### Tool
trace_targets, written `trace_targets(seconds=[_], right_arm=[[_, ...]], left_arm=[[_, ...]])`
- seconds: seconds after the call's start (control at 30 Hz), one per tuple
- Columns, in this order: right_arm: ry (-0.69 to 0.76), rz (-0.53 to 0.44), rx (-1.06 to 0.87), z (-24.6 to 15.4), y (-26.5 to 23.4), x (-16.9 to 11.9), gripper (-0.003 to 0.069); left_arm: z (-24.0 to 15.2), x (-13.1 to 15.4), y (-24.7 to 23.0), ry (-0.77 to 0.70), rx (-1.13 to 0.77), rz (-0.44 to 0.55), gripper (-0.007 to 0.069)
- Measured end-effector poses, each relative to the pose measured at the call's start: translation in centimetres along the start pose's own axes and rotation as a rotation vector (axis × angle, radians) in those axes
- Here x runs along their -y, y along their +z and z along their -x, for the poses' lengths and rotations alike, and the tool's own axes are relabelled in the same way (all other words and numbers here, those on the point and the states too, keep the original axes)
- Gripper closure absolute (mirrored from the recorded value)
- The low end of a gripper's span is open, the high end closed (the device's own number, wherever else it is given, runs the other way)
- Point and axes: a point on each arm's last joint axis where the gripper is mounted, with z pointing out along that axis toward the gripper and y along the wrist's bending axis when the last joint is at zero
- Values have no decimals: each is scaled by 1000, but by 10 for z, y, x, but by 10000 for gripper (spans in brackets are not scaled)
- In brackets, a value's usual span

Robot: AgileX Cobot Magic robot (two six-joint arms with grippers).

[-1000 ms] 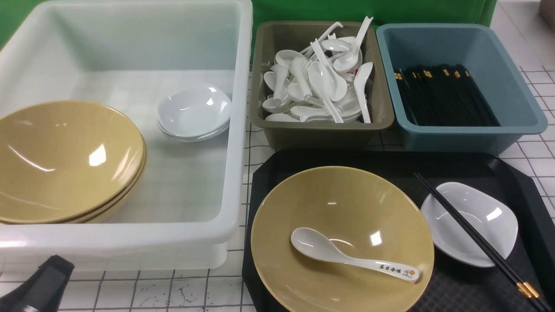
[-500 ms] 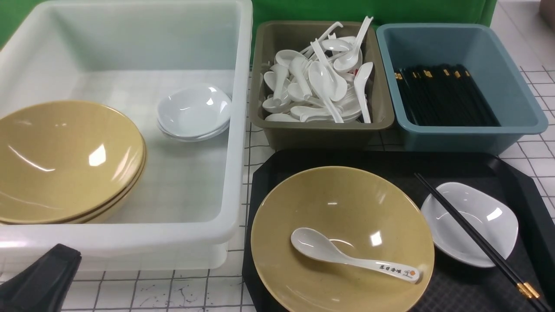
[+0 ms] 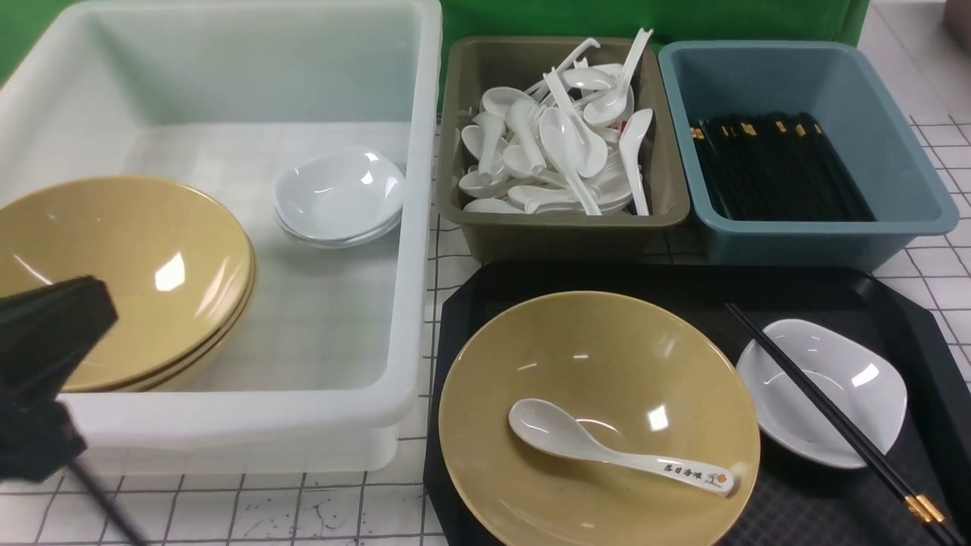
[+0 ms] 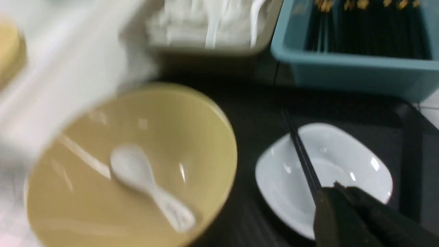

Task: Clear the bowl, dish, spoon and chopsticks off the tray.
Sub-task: Use the right arm to grab the chopsticks

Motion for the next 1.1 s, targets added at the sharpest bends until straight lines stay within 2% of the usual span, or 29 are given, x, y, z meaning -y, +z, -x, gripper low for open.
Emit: trace_targets(seconds=[0.07,0.1,0.3,0.43,0.6,0.7,0.73,0.83,0.9,0.97,1.1], right_arm=[[-58,13,-72,11,4,0,623],[-121,36,-173,26,11,0,623],[-199,80,-390,52,49,7,623],[-221,54,-524,55,85,19,621],[-230,24,-645,47,121,31,596],[-212,33,-719,39,144,35,500],[-210,34,-722,39,145,35,492],[-196,37,-760,32,165,39,322],[-193,37,-764,30,170,40,266],[-194,39,-777,26,184,42,174],[-210,43,-790,19,202,41,117]], left_arm=[[9,-3,9,29,-109,-3,631],[20,-6,16,59,-212,-7,631],[43,-6,42,96,-356,-67,631],[55,14,67,212,-439,-203,631],[66,39,93,328,-488,-305,631],[67,56,117,384,-530,-355,631],[68,56,117,384,-528,-355,631],[58,69,137,406,-585,-393,631],[55,70,141,408,-601,-398,631],[50,71,151,407,-627,-401,631],[47,71,158,414,-648,-400,631]])
